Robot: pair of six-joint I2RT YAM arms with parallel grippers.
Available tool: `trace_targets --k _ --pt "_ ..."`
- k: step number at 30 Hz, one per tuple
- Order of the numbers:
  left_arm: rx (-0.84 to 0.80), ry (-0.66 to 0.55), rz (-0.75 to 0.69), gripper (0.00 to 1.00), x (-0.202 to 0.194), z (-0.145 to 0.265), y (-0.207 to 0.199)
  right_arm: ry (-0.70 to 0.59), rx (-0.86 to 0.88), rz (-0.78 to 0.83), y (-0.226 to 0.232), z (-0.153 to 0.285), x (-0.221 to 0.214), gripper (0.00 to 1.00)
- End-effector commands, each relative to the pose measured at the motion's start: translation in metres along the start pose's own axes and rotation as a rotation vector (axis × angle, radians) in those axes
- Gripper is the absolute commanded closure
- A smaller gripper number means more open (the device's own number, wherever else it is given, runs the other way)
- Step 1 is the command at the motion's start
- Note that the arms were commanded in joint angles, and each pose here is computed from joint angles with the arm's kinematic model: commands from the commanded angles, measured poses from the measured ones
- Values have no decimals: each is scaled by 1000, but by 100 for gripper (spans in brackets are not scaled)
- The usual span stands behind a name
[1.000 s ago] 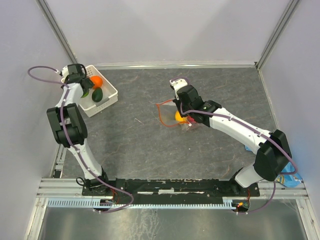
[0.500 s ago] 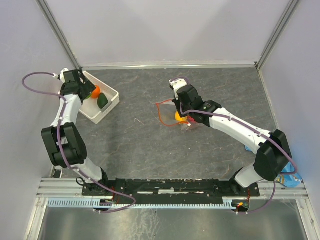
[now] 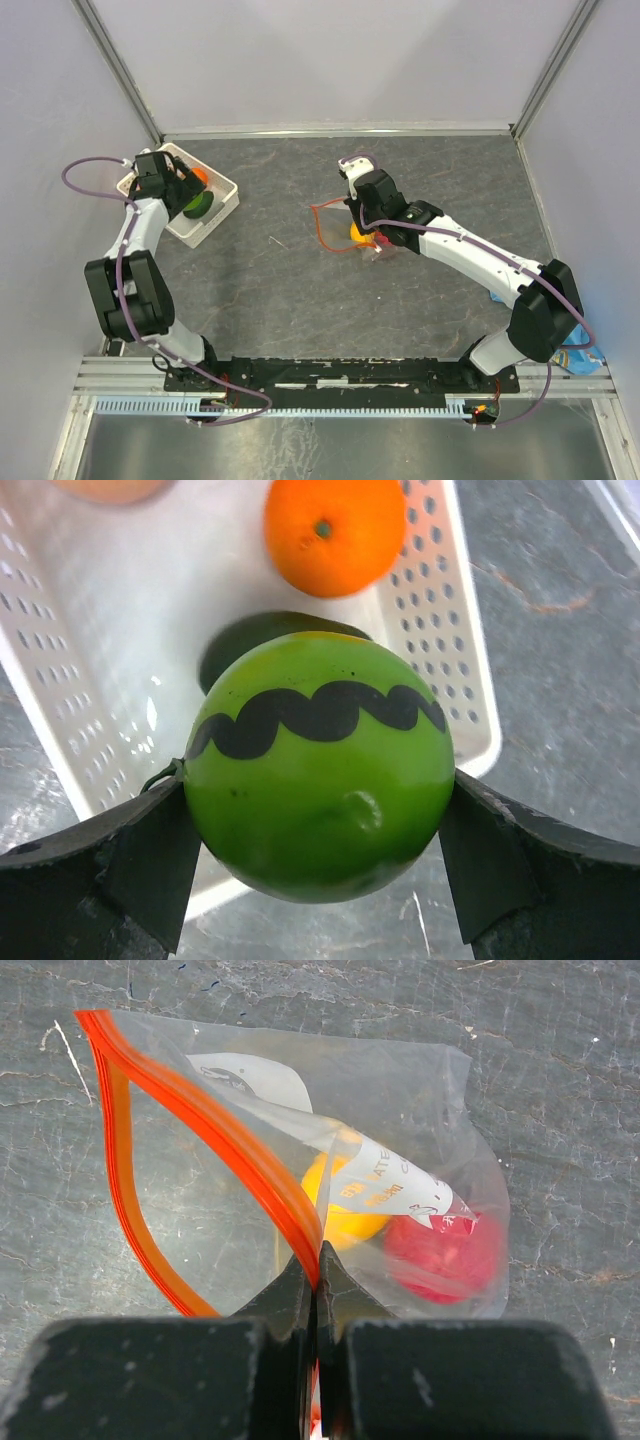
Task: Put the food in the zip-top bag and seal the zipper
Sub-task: Pick up the fake fruit from the bin, then place the fake fruit in the zipper food storage bag.
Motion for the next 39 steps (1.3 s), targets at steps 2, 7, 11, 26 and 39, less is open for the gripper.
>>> trace_targets --k 2,7,11,26,39 --pt "-207 -84 8 30 10 50 -45 -80 15 -35 0 10 20 98" --pt "-315 -88 -48 30 -12 84 -74 -82 27 -44 2 11 21 98" --pt "-405 -74 -83 30 -37 106 -96 -88 40 -54 4 13 22 98" --pt "-755 0 -188 31 -134 182 -173 -107 84 -85 10 19 25 98" --pt "-950 46 -243 32 -185 212 -231 -105 127 -97 16 24 26 98"
Point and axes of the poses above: each gripper's point midway between its finger pads, its own z axis back along the fingers, its own y axis along the line the jaws close on, x = y × z, the point moved 3 cm from there along z, back along the fingers, and after that the axes turned 8 degrees about -z, right-handed, at the moved point
